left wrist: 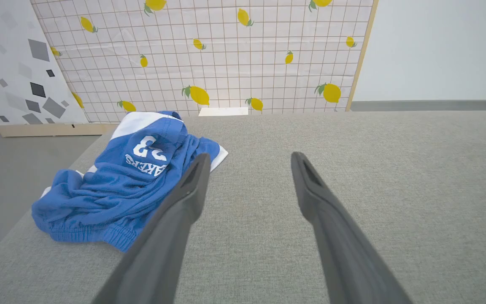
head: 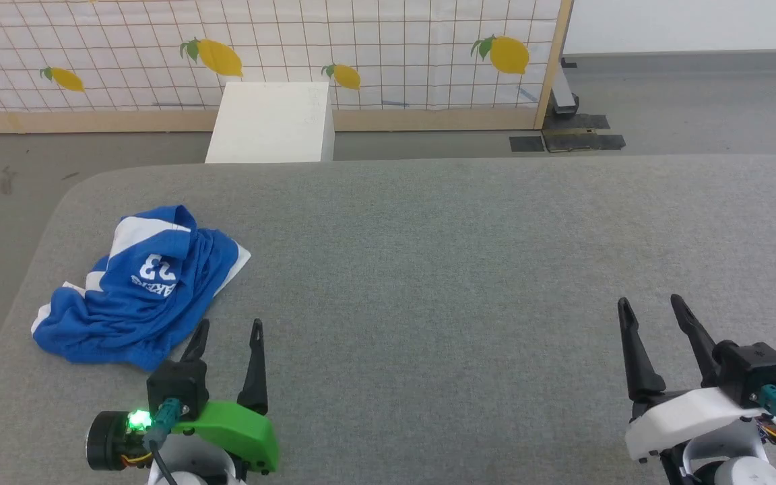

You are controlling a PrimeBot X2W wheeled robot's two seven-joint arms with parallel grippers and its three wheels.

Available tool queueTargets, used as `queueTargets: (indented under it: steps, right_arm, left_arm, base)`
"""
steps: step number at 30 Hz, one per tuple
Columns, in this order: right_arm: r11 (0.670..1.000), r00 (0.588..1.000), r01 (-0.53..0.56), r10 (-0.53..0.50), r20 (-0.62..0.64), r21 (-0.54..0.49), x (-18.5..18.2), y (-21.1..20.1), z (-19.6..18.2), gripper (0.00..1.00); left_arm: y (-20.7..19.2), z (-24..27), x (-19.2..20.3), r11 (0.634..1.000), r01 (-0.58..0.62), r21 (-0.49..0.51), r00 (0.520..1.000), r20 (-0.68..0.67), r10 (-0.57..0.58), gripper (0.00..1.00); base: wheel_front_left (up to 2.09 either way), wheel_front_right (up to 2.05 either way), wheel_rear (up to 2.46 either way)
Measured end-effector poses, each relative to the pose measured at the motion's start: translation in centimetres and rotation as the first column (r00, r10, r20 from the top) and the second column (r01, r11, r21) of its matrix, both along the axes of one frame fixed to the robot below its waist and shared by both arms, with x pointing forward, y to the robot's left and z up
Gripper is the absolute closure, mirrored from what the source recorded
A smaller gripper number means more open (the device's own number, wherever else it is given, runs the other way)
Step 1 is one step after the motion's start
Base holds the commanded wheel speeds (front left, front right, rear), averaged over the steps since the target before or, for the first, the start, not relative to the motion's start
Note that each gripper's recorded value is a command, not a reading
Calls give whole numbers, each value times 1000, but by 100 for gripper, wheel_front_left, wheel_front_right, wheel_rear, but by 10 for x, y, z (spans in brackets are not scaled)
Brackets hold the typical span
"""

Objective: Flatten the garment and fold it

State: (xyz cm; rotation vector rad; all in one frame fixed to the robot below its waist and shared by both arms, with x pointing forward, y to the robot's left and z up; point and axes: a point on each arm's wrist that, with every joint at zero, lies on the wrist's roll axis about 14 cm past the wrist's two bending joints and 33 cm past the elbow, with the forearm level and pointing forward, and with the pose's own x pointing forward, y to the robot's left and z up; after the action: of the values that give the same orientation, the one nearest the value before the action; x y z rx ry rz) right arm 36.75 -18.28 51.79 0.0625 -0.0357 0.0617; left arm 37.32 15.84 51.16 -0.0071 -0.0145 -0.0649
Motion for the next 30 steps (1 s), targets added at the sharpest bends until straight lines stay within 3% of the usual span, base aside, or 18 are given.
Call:
queueTargets:
  steps: [30]
  right_arm:
    - [998, 1000, 27, -27, 4, 51, -2, -7, -10, 0]
  left_arm:
    - [-1, -5, -2, 999, 3, -33, 1000, 16, -2, 0]
  base:
    - [0, 0, 0]
